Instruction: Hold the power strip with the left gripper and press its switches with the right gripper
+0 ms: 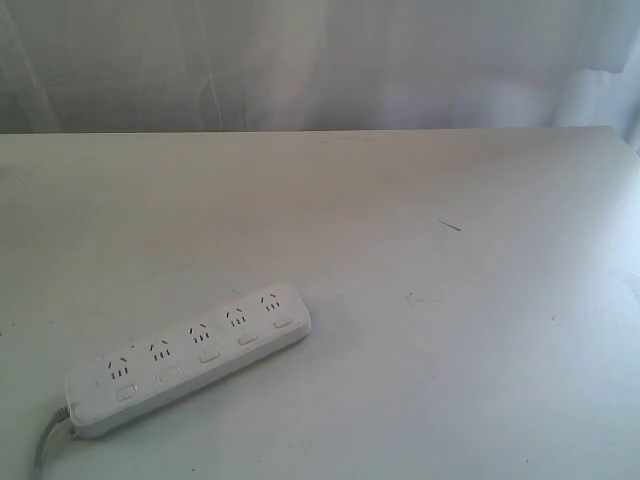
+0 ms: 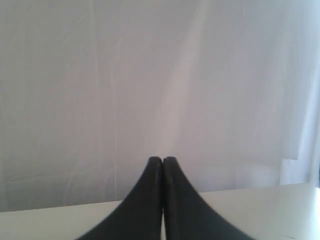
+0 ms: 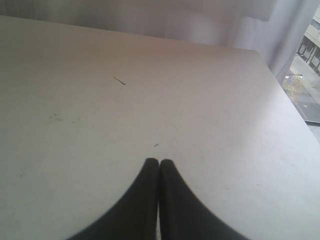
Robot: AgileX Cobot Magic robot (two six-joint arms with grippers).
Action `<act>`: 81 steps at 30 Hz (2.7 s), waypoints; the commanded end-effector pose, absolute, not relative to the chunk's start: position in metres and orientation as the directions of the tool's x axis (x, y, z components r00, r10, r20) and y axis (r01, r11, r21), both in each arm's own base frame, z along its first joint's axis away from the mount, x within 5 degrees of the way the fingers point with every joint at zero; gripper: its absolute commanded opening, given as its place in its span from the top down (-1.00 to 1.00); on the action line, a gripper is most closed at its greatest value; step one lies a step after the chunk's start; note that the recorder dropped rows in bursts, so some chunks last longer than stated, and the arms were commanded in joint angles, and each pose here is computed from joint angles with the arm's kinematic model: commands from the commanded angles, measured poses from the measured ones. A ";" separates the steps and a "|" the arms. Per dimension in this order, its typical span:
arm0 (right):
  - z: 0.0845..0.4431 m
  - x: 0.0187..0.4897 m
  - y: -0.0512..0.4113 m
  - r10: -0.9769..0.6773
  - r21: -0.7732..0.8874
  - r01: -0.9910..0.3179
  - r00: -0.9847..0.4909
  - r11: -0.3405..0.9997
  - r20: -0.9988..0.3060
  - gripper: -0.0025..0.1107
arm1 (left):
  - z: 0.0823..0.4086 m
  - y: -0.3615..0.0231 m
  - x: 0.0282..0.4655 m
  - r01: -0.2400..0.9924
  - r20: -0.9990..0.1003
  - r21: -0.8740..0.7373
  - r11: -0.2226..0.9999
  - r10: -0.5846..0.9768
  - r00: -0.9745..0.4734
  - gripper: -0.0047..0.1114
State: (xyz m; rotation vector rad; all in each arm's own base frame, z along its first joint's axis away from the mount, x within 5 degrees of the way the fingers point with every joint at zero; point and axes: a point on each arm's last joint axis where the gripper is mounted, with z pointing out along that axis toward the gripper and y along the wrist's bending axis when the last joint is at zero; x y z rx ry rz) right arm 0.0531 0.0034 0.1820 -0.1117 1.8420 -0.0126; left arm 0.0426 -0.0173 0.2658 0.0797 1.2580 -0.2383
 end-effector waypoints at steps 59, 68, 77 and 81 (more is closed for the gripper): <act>0.182 0.053 0.004 -0.080 -0.063 -0.073 -0.255 0.995 -0.964 0.96 | 0.328 -0.068 0.116 0.849 -0.240 0.280 0.447 0.890 -0.389 0.01; 0.182 0.053 0.004 -0.080 -0.063 -0.073 -0.255 0.995 -0.964 0.96 | 0.290 -0.105 0.157 0.880 -0.154 0.155 0.450 0.890 -0.428 -0.70; 0.182 0.053 0.004 -0.080 -0.063 -0.073 -0.255 0.995 -0.964 0.96 | 0.289 -0.109 0.162 0.899 -0.183 0.189 0.395 0.914 -0.363 -0.77; 0.182 0.053 0.004 -0.080 -0.063 -0.073 -0.255 0.995 -0.964 0.96 | 0.279 -0.114 0.169 0.908 -0.149 0.167 0.385 0.920 -0.363 -0.89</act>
